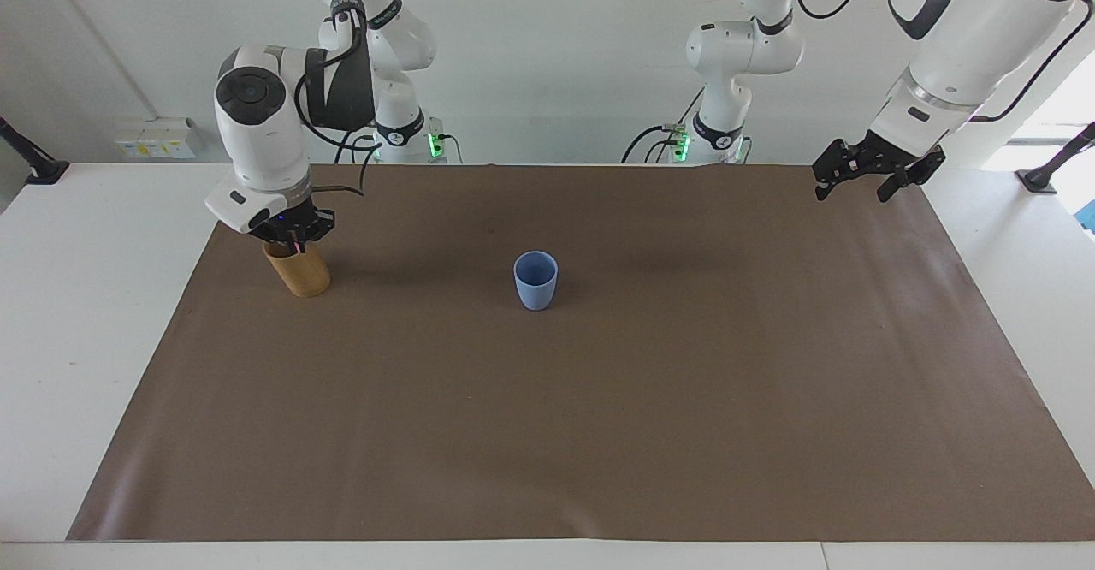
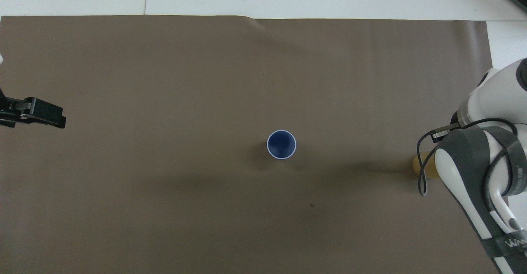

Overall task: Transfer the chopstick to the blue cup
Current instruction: 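Grasp the pink chopstick and lift it from the tan cup, then carry the chopstick with the right gripper over the blue cup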

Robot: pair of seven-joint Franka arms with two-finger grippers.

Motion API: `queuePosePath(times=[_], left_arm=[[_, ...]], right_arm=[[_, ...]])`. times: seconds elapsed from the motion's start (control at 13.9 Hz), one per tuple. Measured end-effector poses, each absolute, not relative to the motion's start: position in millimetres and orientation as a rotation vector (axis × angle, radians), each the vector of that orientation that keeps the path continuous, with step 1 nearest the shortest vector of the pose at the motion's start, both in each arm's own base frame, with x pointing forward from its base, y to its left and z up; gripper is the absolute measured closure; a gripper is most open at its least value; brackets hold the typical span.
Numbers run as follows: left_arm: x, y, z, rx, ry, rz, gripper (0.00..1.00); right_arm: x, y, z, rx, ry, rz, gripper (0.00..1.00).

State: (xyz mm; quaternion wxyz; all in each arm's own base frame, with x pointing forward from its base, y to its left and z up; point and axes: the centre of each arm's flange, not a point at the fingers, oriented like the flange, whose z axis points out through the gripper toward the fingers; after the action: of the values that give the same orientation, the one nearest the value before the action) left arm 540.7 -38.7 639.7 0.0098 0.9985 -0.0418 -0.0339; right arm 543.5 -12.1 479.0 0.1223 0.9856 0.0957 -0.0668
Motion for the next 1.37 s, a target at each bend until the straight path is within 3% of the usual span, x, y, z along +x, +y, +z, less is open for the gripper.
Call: queuePosePath(times=[0.58, 1.08, 1.37], left_arm=[[532.0, -36.3, 650.8, 3.117, -0.126, -0.090, 0.00], [530.6, -36.1, 653.7, 3.117, -0.127, -0.081, 0.00], [530.5, -35.7, 654.0, 3.117, -0.125, -0.080, 0.00]], right_arm=[[514.2, 25.0, 605.7, 2.892, 0.260, 0.051, 0.90], [521.7, 148.0, 621.2, 3.083, 0.180, 0.433, 0.90], [497.9, 249.3, 608.7, 3.151, 0.201, 0.468, 0.90]])
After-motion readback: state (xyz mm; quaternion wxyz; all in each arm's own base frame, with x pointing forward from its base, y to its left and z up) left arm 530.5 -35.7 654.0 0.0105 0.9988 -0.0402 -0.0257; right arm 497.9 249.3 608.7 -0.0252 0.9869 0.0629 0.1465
